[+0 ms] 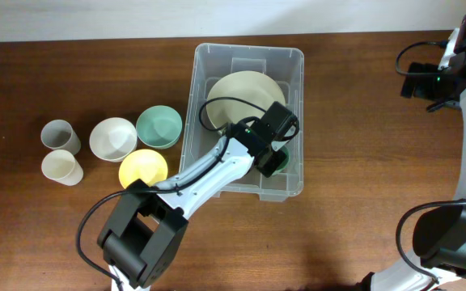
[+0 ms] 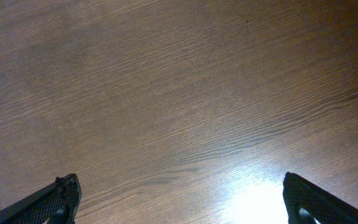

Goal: Pack container
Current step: 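Lower the mint green cup into the bin and open the left gripper, then raise the left gripper out of the bin and move it left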

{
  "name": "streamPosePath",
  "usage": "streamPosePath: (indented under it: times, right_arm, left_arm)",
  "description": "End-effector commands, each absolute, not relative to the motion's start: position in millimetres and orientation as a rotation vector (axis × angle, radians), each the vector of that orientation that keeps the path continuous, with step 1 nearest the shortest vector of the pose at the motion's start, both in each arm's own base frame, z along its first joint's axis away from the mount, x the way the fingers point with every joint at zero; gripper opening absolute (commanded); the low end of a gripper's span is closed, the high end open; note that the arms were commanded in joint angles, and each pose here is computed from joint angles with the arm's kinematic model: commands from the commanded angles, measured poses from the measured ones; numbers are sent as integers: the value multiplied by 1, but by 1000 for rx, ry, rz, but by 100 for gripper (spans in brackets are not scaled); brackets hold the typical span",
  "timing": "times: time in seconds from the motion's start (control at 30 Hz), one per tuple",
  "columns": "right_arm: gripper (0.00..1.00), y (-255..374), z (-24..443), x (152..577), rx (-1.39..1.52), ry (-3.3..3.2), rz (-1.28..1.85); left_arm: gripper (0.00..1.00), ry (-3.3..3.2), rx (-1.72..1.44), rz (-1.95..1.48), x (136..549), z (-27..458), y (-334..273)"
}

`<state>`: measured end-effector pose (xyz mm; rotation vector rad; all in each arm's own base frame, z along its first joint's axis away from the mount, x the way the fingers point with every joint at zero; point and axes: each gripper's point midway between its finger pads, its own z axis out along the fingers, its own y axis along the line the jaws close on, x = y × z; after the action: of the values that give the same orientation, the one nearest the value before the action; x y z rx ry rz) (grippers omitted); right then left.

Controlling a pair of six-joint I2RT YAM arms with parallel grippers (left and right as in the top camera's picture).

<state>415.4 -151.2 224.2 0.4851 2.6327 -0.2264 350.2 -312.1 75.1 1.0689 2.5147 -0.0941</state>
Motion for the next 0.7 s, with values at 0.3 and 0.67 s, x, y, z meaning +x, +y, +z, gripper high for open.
streamPosePath:
  times: [0.3, 0.67]
  right_arm:
    - [99, -153, 235, 415, 501, 2601, -220]
    - [99, -153, 235, 415, 501, 2601, -220]
  left_arm:
    - [59, 2424, 1020, -100, 375, 155, -328]
    - [87, 2469, 301, 153, 459, 241, -159]
